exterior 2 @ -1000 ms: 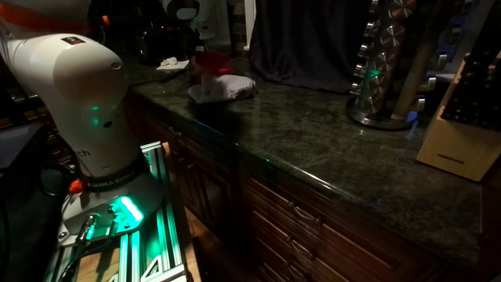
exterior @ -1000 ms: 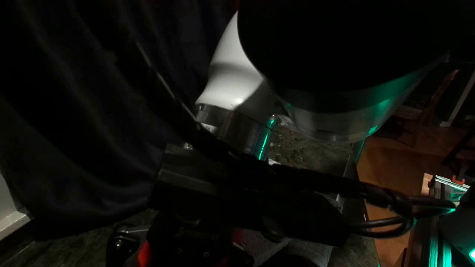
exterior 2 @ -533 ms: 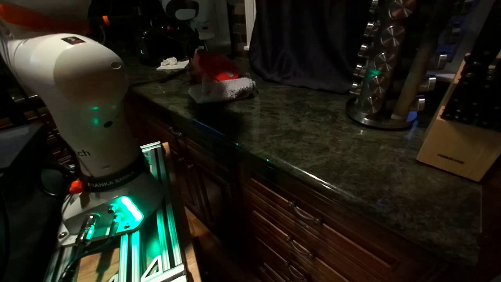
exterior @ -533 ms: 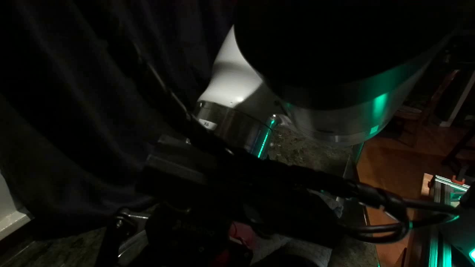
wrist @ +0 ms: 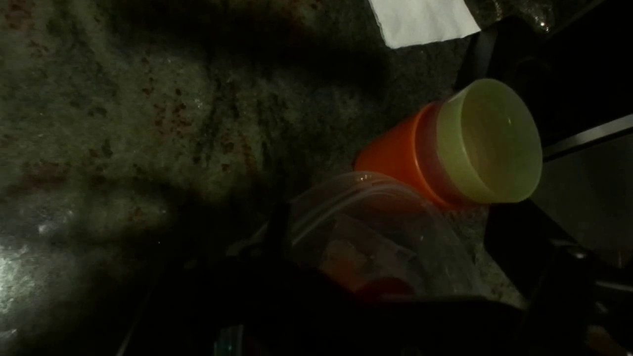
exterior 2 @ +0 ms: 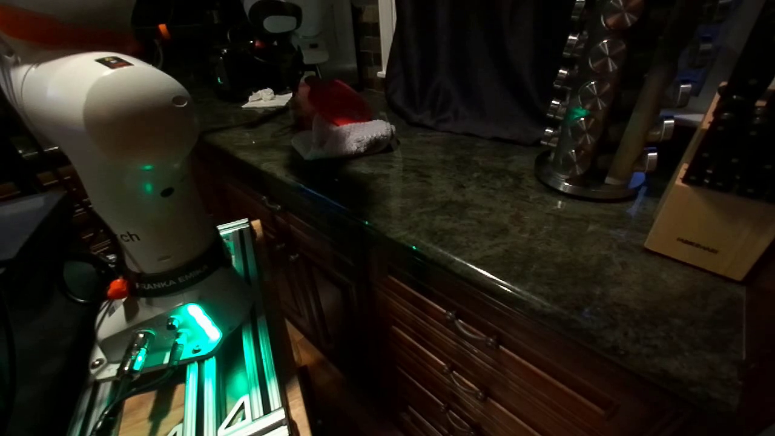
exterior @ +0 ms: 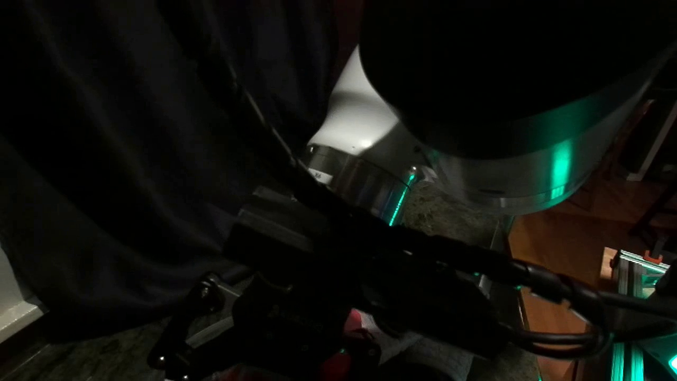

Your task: Shift the red lid to the right

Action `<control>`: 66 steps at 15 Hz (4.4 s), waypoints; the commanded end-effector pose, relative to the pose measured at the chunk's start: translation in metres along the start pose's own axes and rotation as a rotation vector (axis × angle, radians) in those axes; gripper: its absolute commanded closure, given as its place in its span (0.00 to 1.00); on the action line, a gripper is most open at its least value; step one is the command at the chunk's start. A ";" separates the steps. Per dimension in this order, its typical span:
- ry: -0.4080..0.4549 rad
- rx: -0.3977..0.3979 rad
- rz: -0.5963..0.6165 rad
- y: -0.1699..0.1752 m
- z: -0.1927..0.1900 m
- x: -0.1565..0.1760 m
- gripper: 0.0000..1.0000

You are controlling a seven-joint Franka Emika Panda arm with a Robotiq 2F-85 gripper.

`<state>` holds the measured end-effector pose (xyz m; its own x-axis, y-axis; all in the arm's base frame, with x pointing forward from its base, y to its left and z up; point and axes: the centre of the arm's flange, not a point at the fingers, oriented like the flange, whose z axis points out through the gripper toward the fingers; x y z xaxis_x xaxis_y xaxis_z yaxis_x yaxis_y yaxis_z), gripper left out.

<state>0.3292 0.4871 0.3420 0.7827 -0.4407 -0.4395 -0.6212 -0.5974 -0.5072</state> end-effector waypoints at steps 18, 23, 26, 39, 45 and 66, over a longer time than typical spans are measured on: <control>0.093 0.037 0.244 0.027 -0.046 0.009 0.04; 0.083 0.050 0.277 0.021 -0.036 0.017 0.03; 0.075 0.066 0.294 0.017 -0.031 0.020 0.06; 0.040 0.051 0.338 0.006 -0.022 0.023 0.81; 0.058 0.040 0.279 -0.001 -0.050 -0.003 1.00; 0.096 0.064 0.262 0.045 -0.075 -0.010 0.23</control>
<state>0.2975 0.4222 0.3834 0.5931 -0.6445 -0.4827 -0.8013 -0.4138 -0.4321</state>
